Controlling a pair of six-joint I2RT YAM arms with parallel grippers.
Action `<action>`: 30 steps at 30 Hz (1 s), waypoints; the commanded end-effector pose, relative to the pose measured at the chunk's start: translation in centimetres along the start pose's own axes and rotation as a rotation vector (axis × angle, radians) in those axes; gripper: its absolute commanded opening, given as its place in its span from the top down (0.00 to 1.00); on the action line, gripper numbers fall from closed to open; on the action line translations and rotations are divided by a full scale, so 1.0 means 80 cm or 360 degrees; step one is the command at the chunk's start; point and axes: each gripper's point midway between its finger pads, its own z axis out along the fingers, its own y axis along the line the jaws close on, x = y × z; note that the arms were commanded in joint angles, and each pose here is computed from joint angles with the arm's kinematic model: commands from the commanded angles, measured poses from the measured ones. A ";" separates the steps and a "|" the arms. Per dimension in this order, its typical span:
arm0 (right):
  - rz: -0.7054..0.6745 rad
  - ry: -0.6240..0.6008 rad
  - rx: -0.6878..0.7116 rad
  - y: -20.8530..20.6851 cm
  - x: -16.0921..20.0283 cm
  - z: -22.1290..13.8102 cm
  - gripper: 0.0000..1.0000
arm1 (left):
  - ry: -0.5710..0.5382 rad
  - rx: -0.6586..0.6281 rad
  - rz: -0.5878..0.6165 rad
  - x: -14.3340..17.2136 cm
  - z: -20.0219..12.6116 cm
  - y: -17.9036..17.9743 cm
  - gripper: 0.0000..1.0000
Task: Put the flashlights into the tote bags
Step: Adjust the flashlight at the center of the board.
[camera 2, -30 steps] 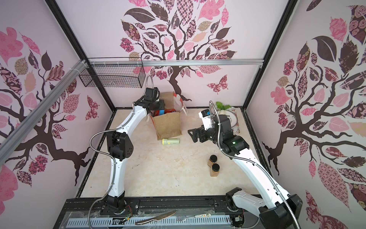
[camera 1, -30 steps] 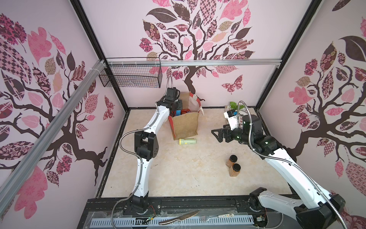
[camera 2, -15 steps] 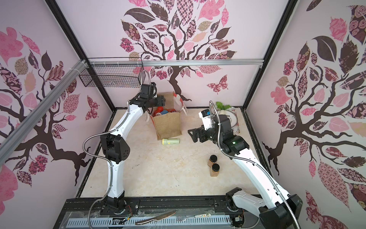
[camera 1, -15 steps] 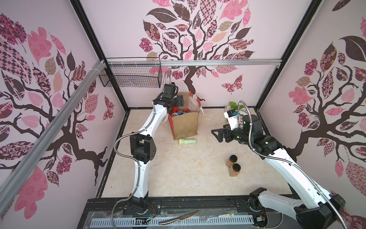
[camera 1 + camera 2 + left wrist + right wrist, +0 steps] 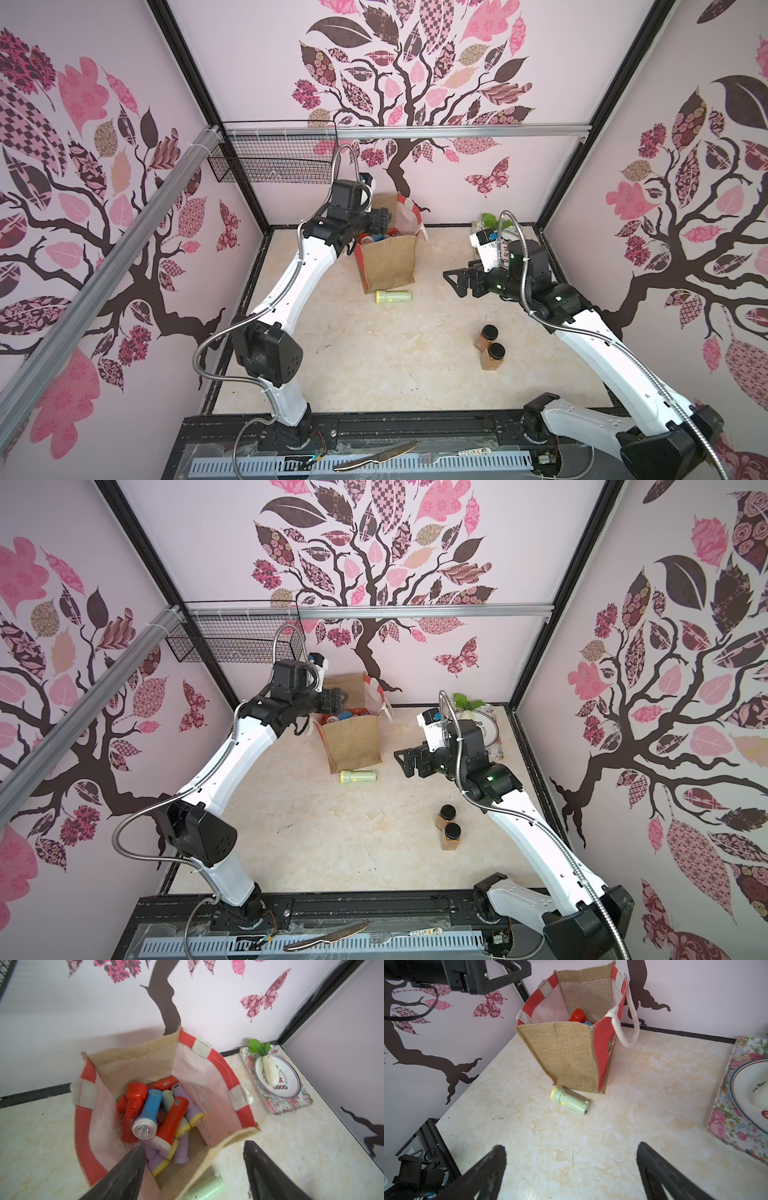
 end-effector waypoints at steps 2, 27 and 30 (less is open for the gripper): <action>-0.0016 -0.0081 -0.0016 0.005 -0.026 0.000 0.00 | 0.0077 0.0105 0.0069 0.044 -0.029 -0.026 0.23; -0.0319 0.0047 -0.0182 0.029 0.008 0.069 0.00 | 0.0194 0.0188 -0.0677 0.204 -0.158 0.006 0.22; -0.0345 0.0061 -0.0185 0.030 0.006 0.082 0.00 | 0.0210 0.0141 -0.0713 0.219 -0.167 0.018 0.21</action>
